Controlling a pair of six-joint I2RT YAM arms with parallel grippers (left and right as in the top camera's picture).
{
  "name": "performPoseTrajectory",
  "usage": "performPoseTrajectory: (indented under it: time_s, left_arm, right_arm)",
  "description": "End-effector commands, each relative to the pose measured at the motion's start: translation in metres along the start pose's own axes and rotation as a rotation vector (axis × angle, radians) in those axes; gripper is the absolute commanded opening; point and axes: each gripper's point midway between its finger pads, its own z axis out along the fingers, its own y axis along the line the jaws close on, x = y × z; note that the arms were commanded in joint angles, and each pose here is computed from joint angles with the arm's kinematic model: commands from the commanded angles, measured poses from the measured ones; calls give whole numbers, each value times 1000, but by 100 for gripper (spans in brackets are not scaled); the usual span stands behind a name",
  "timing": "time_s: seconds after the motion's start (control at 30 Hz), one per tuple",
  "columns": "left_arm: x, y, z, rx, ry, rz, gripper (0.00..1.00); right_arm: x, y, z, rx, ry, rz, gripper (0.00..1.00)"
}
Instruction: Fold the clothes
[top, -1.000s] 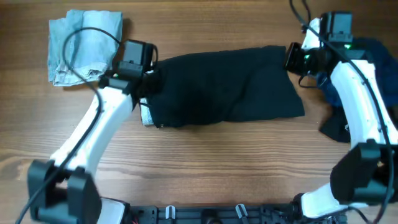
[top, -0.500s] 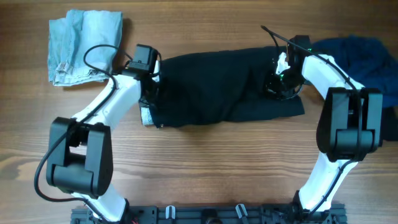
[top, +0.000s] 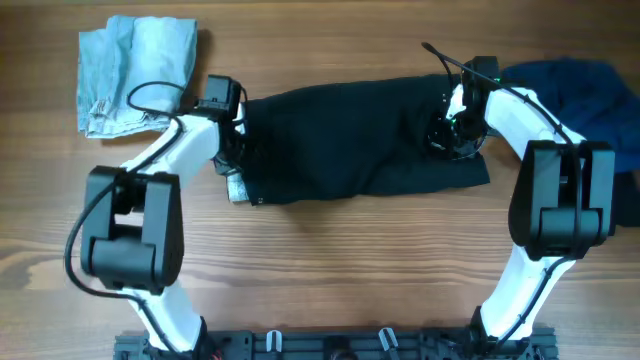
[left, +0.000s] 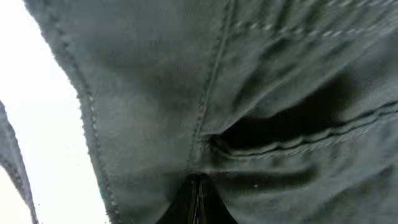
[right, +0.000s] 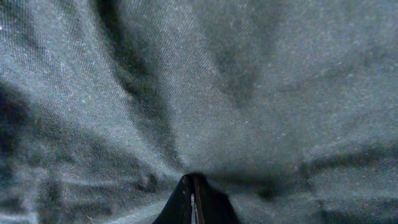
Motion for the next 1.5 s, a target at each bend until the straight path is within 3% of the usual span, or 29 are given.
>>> performPoseTrajectory:
  time_s: [0.0, 0.23, 0.37, 0.6, 0.67, 0.7, 0.73, 0.77, 0.83, 0.9, 0.93, 1.17, 1.47]
  left_arm:
    - [-2, 33, 12, -118, 9, -38, 4]
    - [-25, 94, -2, -184, -35, -183, 4]
    - [-42, 115, -15, -179, -64, -187, 4]
    - [-72, 84, -80, -157, -138, -115, 4]
    - [-77, 67, -105, -135, -182, -93, 4]
    - [-76, 50, -120, -91, -204, -68, 4]
    - [-71, 31, -130, -30, -210, -39, 4]
    - [-64, 11, -134, 37, -197, -9, 4]
    - [-44, -31, -130, 155, -136, 46, 4]
    - [-17, -58, -106, 162, -49, 46, 4]
    - [-7, -65, -96, 156, -17, 50, 4]
    - [47, -87, -21, 72, 200, 72, 4]
    - [58, -60, -1, -43, 266, 48, 4]
  right_arm:
    - [-1, -26, 4, 135, -14, 42, 4]
    - [-13, -46, -1, 189, -64, 91, 4]
    - [-22, -48, -7, 180, -93, 96, 4]
    - [-49, -21, -63, 144, -205, 46, 6]
    - [-53, -3, -100, 98, -277, 1, 24]
    - [-50, 13, -117, 34, -300, -66, 51]
    - [-44, 26, -131, -21, -310, -111, 53]
    - [-36, 34, -142, -56, -312, -137, 50]
    - [-28, 34, -144, -46, -293, -170, 32]
    - [-23, 28, -131, -37, -251, -155, 8]
    - [-20, 25, -122, -32, -228, -141, 4]
    - [7, 0, -66, -7, -87, -54, 4]
    - [23, -25, -28, 32, -69, 52, 4]
